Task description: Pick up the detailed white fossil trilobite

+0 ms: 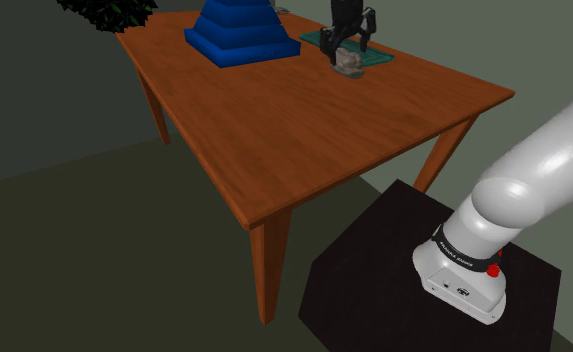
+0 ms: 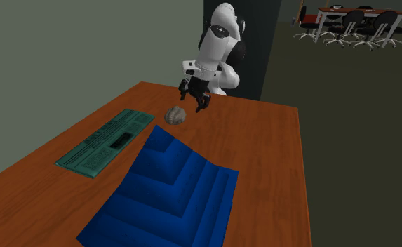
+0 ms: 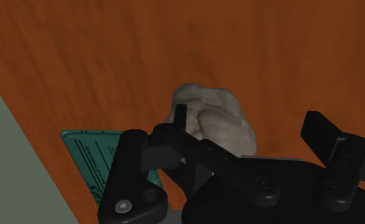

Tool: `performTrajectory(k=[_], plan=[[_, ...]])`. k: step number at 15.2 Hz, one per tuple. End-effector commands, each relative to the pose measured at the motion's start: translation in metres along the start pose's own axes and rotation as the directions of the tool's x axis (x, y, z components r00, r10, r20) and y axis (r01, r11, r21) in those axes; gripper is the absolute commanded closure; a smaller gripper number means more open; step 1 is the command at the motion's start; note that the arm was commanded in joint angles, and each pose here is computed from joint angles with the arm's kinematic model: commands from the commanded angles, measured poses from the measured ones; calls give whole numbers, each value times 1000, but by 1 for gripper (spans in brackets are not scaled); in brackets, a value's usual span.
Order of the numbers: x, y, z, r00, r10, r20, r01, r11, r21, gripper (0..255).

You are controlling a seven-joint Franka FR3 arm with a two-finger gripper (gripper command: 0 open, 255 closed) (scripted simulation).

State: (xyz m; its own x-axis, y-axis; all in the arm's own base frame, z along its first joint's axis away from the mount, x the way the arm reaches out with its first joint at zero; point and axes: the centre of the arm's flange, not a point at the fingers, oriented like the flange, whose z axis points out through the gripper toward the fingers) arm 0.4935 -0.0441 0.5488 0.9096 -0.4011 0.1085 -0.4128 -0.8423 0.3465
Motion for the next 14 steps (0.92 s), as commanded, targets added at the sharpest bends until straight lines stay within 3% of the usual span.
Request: performTrajectory(k=[1,7,14], plan=[[26,-3,4,999,43,-10,-44,997,-60,0],[96,-3,10,986,159,-49,-166,961,-221,0],[92,-15,45,986,159,-49,-166,961,-221,0]])
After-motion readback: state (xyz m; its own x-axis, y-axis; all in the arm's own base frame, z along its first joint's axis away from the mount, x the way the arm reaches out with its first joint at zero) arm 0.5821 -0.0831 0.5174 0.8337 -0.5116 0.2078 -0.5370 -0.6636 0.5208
